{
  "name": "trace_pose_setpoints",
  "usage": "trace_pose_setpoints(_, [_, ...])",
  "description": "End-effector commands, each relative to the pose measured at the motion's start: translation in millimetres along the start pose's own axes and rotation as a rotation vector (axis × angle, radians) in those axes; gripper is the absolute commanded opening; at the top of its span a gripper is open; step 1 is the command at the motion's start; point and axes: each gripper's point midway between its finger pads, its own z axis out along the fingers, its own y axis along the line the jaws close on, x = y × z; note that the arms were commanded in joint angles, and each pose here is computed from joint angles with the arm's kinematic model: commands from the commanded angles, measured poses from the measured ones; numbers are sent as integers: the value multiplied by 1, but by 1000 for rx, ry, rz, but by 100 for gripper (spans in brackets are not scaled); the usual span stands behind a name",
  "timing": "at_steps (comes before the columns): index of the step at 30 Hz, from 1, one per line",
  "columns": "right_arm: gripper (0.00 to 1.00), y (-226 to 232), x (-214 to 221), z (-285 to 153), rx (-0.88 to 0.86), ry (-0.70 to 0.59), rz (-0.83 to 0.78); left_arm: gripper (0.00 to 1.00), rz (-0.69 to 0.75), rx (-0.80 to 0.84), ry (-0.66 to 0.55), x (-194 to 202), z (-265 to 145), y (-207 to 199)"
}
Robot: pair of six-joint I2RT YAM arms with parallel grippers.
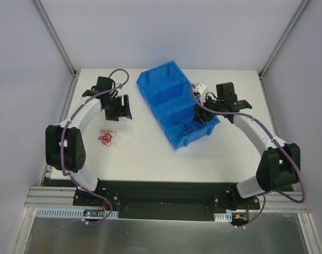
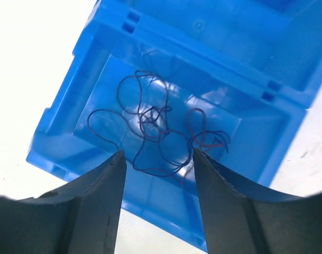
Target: Untangle the cables
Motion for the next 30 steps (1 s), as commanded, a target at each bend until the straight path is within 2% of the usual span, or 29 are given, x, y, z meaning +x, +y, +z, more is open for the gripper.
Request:
trace_pose_setpoints(1, [60, -15, -57, -33, 150, -193, -23, 70, 46, -97, 132, 33, 13, 26])
trace_pose_setpoints(4, [66, -14, -81, -44, 191, -313, -29, 70, 52, -84, 186, 46, 29, 28])
trace_pose_setpoints(6, [68, -12, -95, -48, 208, -375, -9, 65, 48, -56, 209, 47, 36, 23])
trace_pose_setpoints(9, [68, 1, -111, -47, 183, -414, -35, 61, 43, -60, 192, 41, 40, 22])
trace_pose_setpoints(11, [68, 9, -119, -43, 174, -419, -55, 54, 50, -69, 175, 35, 44, 23])
trace_pose_setpoints(14, [68, 22, -131, -36, 169, -427, -88, 36, 46, -64, 170, 30, 48, 22])
trace_pose_setpoints(17, [69, 30, -142, -28, 177, -431, -93, 7, 60, -55, 154, 23, 47, 20])
trace_pose_setpoints(18, [70, 28, -150, -25, 200, -450, -68, 0, 71, -66, 134, 19, 43, 20])
trace_pose_setpoints(21, [75, 23, -166, -20, 211, -475, 43, 0, 101, -112, 15, 6, 12, 20])
trace_pose_setpoints(24, [85, 28, -173, -7, 175, -476, 108, 0, 125, -82, -145, -6, -30, 4])
trace_pose_setpoints(26, [90, 36, -178, -1, 144, -467, 106, 0, 148, -52, -240, -13, -61, -8])
trace_pose_setpoints(30, [93, 57, -187, 4, 98, -475, 62, 0, 195, -7, -436, -26, -126, -31])
